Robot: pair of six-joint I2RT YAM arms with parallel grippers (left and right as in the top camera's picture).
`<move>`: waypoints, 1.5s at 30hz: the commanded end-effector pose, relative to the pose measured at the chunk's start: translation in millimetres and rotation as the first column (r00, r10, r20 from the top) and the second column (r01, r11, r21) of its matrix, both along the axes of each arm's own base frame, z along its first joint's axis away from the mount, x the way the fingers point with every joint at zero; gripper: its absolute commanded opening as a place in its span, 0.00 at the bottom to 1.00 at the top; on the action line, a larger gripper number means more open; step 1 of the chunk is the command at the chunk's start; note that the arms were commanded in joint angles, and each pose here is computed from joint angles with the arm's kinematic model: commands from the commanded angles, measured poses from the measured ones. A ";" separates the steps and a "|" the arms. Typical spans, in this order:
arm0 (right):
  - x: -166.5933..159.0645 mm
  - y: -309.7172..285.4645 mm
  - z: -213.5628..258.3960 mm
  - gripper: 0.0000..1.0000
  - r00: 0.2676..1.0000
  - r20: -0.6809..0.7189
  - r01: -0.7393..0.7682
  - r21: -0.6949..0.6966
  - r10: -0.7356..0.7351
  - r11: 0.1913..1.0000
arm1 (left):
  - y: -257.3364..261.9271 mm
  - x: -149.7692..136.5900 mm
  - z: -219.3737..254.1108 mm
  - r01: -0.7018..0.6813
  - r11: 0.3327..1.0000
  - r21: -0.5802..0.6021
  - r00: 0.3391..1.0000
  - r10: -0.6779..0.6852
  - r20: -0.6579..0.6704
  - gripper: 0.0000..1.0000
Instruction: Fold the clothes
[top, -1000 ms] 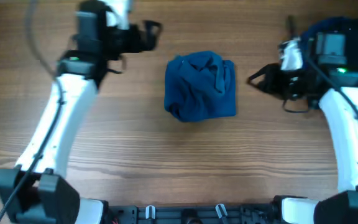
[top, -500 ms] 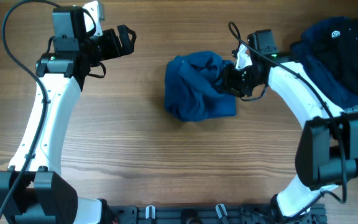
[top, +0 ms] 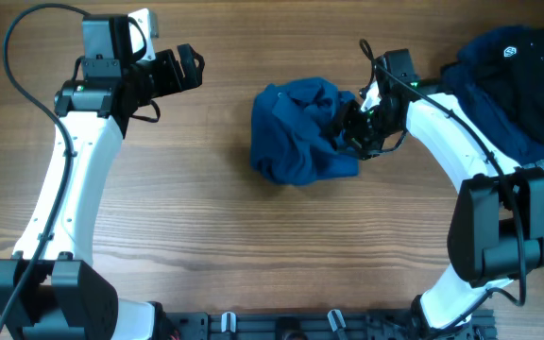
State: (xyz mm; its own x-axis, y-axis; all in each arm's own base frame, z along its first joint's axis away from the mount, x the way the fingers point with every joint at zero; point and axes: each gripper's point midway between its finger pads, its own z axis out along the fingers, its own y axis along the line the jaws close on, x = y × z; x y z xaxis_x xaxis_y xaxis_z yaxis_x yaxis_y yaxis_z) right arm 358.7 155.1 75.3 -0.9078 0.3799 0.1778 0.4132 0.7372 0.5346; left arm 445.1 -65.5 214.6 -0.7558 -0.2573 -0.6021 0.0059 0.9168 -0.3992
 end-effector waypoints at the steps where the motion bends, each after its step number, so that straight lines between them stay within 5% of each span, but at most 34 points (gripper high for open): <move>1: -5.1 4.2 3.5 0.55 0.999 -0.009 -0.039 0.052 0.039 0.998 | 3.8 0.9 -5.1 -0.015 1.000 0.007 1.000 0.015 -0.016 1.00; 17: 2.2 -22.0 -13.9 0.54 0.999 0.027 -0.033 -0.129 0.036 0.991 | 3.8 0.4 -5.7 -0.015 1.000 0.007 1.000 0.015 -0.020 1.00; 20: 3.4 -11.7 -13.9 0.42 0.998 0.043 -0.044 -0.134 0.051 0.990 | 3.8 0.4 -5.6 -0.016 1.000 0.007 1.000 0.016 -0.020 1.00; 30: -4.8 -1.8 -37.7 0.40 0.998 -0.021 -0.054 -0.172 0.051 0.984 | 3.9 -2.9 -8.8 -0.015 1.000 0.008 0.999 0.015 -0.038 1.00; 35: -5.2 -7.2 -53.0 0.04 0.997 -0.042 -0.065 -0.209 0.058 0.976 | 3.9 -4.4 -10.0 -0.015 1.000 0.008 0.999 0.016 -0.046 1.00; 45: -1.7 -42.5 32.3 0.04 0.977 0.169 -0.094 -0.198 0.128 0.976 | 7.0 -4.1 -11.0 -0.028 0.999 0.023 0.998 0.029 -0.048 1.00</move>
